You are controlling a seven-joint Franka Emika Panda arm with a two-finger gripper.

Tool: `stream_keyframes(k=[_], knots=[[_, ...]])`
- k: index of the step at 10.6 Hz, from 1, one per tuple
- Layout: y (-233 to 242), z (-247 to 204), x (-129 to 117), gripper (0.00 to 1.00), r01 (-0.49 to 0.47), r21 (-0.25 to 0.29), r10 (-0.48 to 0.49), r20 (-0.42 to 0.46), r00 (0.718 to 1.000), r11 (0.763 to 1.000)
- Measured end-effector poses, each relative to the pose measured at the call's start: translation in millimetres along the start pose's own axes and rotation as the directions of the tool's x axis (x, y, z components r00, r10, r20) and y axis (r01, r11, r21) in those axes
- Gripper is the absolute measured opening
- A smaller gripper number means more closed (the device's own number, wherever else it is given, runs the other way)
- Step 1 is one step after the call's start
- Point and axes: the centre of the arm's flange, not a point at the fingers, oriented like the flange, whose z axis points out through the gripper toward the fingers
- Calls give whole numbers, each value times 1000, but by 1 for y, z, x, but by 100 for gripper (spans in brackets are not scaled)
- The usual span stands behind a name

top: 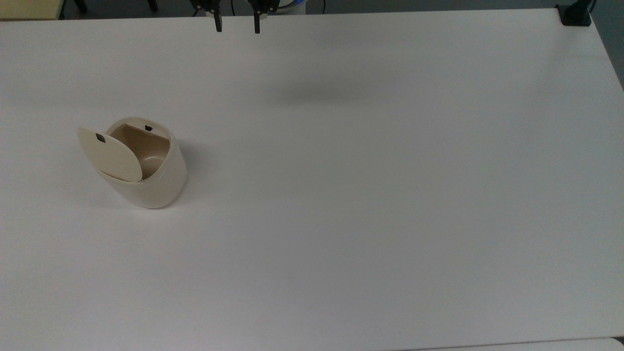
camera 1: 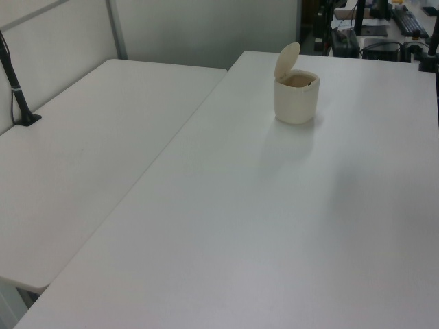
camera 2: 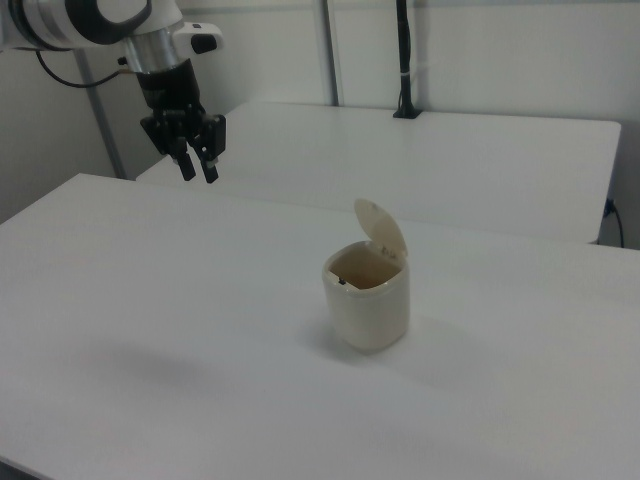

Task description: Close the trash bin

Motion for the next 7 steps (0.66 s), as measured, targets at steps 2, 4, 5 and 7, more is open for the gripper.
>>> stream_keyframes(k=[2,4,5,7], knots=[[0,1,0,20,4,0,-4,1,1000,1000],[0,2,0,1,3,0,-3,4,1000,1000],[1,3,0,1,0,0,0,5,1000,1000],[12,5,3,1,-66,-1,66,-11,998,998]])
